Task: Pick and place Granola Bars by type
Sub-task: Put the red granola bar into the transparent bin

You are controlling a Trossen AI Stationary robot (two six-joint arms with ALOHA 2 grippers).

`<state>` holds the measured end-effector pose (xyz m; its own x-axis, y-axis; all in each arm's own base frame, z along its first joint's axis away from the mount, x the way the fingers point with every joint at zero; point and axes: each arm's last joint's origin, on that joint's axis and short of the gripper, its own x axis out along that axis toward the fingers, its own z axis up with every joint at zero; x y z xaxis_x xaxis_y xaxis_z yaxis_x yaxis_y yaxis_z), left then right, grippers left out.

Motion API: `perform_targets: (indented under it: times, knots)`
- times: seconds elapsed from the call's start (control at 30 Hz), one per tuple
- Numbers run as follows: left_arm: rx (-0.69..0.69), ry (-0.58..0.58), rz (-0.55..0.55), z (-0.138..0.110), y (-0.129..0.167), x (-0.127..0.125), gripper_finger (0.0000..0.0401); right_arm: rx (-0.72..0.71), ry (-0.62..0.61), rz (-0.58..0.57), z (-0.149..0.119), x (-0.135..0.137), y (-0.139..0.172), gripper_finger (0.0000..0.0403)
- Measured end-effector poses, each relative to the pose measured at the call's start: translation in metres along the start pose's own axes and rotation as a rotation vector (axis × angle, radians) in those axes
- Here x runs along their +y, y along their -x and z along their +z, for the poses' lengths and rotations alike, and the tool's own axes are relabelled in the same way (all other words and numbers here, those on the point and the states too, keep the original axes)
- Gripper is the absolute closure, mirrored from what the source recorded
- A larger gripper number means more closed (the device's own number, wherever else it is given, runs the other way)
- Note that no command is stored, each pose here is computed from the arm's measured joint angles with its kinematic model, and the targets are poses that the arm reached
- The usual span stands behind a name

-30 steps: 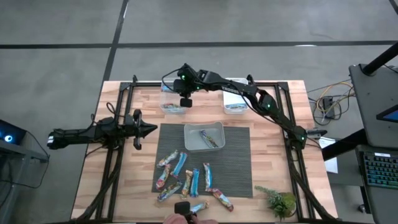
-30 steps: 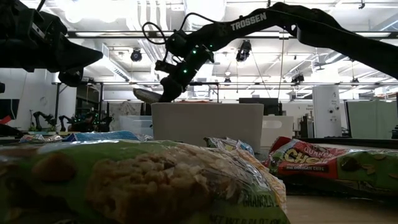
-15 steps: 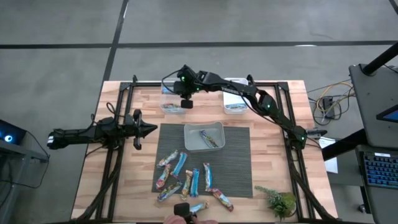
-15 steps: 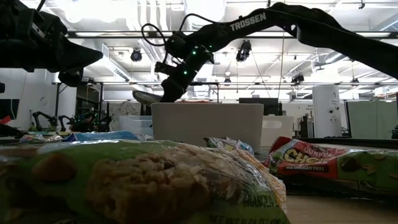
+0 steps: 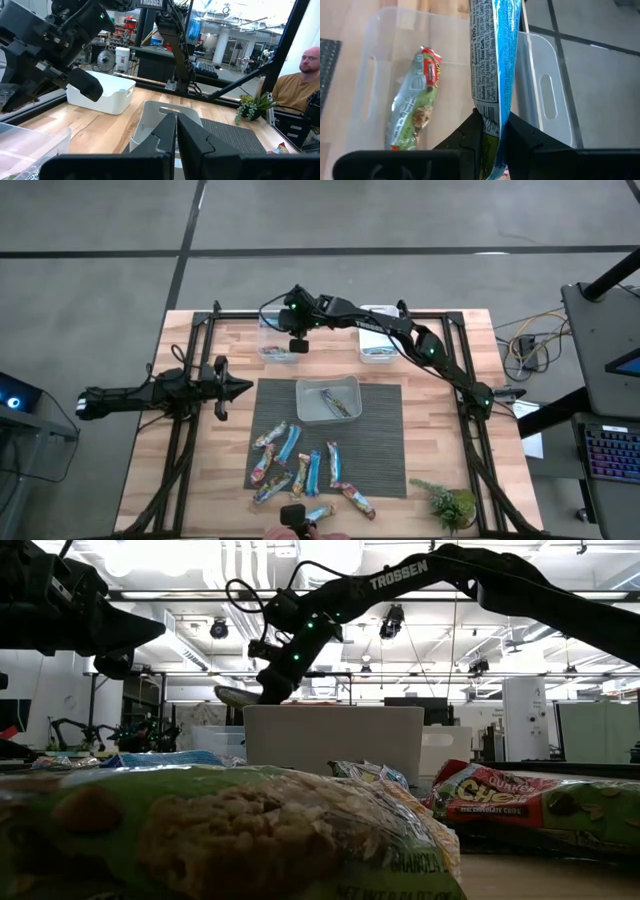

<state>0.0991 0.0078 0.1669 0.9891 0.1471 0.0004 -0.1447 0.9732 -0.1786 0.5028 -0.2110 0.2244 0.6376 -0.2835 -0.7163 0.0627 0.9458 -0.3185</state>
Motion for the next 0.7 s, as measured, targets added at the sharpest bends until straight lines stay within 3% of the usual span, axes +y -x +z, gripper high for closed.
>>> perform_targets:
  times: [0.7]
  knots:
    - [0.0,0.0,0.0,0.0,0.0,0.0,0.0401,-0.04,-0.011,0.027,-0.0045,0.0035,-0.0096,0.0351]
